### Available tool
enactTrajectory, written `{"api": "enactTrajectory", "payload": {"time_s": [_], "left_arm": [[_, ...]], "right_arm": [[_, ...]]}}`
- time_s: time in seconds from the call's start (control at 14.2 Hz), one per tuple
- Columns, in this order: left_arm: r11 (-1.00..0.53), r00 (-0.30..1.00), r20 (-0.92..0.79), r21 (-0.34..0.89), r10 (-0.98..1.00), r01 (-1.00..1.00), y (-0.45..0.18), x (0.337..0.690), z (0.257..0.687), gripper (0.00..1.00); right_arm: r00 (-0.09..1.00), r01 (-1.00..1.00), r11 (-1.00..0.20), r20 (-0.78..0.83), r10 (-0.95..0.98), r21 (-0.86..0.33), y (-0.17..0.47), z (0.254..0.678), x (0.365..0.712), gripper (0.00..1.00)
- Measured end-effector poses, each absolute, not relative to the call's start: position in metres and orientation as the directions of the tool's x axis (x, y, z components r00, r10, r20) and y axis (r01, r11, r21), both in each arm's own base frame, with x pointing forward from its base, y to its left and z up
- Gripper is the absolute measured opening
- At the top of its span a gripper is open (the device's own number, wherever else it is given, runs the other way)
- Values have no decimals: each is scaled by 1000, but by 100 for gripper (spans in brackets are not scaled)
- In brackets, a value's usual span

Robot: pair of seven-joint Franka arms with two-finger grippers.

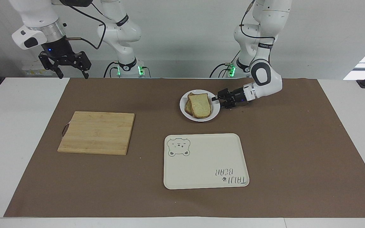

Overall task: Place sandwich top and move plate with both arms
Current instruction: 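Move the left gripper to the plate rim nearest the robot, then grip the plate rim and slide the plate onto the tray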

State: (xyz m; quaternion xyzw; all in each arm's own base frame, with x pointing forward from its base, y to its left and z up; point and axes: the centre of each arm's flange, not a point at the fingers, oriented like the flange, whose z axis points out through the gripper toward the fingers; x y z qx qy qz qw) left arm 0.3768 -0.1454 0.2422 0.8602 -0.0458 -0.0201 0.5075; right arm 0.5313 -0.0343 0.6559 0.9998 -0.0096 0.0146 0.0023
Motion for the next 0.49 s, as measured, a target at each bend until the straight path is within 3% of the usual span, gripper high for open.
{"api": "enactTrajectory", "payload": {"time_s": [0.21,0.28,0.49], "left_arm": [[-475,994,13,878,-105,-61,-145,373,240,48],[-474,994,14,878,-105,-62,-145,373,240,48],[-474,995,13,878,-103,-61,-144,372,239,22]], "right_arm": [[999,-19,-1000,29,-19,4,-34,656,531,100],[999,-19,-1000,29,-19,4,-34,656,531,100],[999,-19,-1000,29,-19,4,-34,656,531,100]]}}
